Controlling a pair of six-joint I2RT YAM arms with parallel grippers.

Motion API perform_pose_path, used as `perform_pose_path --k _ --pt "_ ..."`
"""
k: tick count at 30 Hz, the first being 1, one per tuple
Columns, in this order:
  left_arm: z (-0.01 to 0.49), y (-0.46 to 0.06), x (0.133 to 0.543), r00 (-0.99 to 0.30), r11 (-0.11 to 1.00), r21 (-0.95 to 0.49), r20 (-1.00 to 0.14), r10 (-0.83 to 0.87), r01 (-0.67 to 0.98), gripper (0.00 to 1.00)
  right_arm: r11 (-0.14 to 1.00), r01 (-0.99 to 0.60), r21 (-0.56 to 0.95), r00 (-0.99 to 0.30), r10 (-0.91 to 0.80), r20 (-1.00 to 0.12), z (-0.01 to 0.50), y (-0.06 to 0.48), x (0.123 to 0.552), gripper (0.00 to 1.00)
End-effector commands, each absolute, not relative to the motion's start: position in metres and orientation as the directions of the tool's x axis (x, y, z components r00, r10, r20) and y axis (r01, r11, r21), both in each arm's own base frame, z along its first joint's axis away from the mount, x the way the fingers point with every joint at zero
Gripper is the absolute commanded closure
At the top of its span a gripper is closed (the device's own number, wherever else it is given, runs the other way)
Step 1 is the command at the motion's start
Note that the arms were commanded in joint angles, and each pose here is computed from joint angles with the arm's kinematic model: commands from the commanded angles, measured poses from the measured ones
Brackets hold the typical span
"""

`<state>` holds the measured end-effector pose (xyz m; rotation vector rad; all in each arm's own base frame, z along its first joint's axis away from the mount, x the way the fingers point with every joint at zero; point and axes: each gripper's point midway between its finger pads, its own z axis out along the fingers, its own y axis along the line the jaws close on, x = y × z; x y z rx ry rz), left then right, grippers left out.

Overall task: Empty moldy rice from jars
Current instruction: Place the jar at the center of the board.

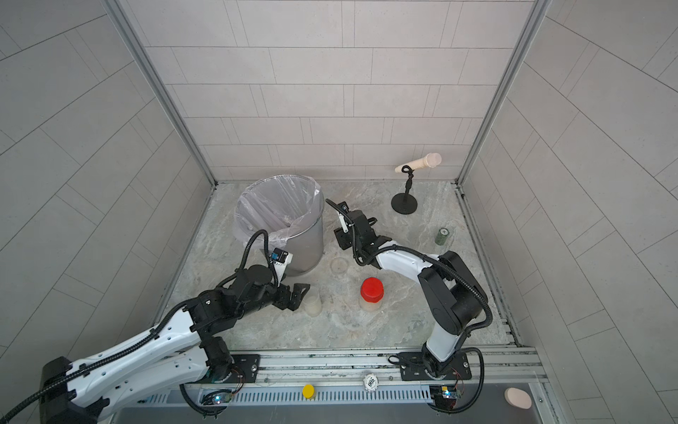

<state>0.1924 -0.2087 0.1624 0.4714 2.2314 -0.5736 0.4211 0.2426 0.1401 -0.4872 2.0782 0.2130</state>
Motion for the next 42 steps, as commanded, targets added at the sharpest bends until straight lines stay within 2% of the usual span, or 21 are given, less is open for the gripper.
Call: perform_pose_path --k 1,15,24,27,42 --pt "0.167 -0.217 0.186 -0.612 0.806 -0.27 -0.779 0.139 0.527 0.0 0.901 -0.434 -0.02 -0.427 -0.225 -0.876 0.144 0.246 0.425 0.56" --pt "0.15 -0.236 0.177 -0.604 0.812 -0.2 -0.766 0.219 0.548 0.0 0.916 -0.401 -0.012 -0.419 -0.195 -0.887 0.112 0.235 0.432 0.48" --pt "0.164 -0.229 0.183 -0.563 0.83 -0.176 -0.805 0.188 0.529 0.0 0.93 -0.366 -0.002 -0.43 -0.172 -0.886 0.102 0.226 0.428 0.3" --pt "0.17 -0.229 0.183 -0.553 0.827 -0.181 -0.814 0.178 0.532 0.0 0.931 -0.364 -0.005 -0.453 -0.182 -0.873 0.097 0.225 0.427 0.27" --pt "0.172 -0.23 0.182 -0.559 0.827 -0.189 -0.811 0.173 0.53 0.0 0.921 -0.387 0.039 -0.464 -0.158 -0.872 0.122 0.225 0.414 0.17"
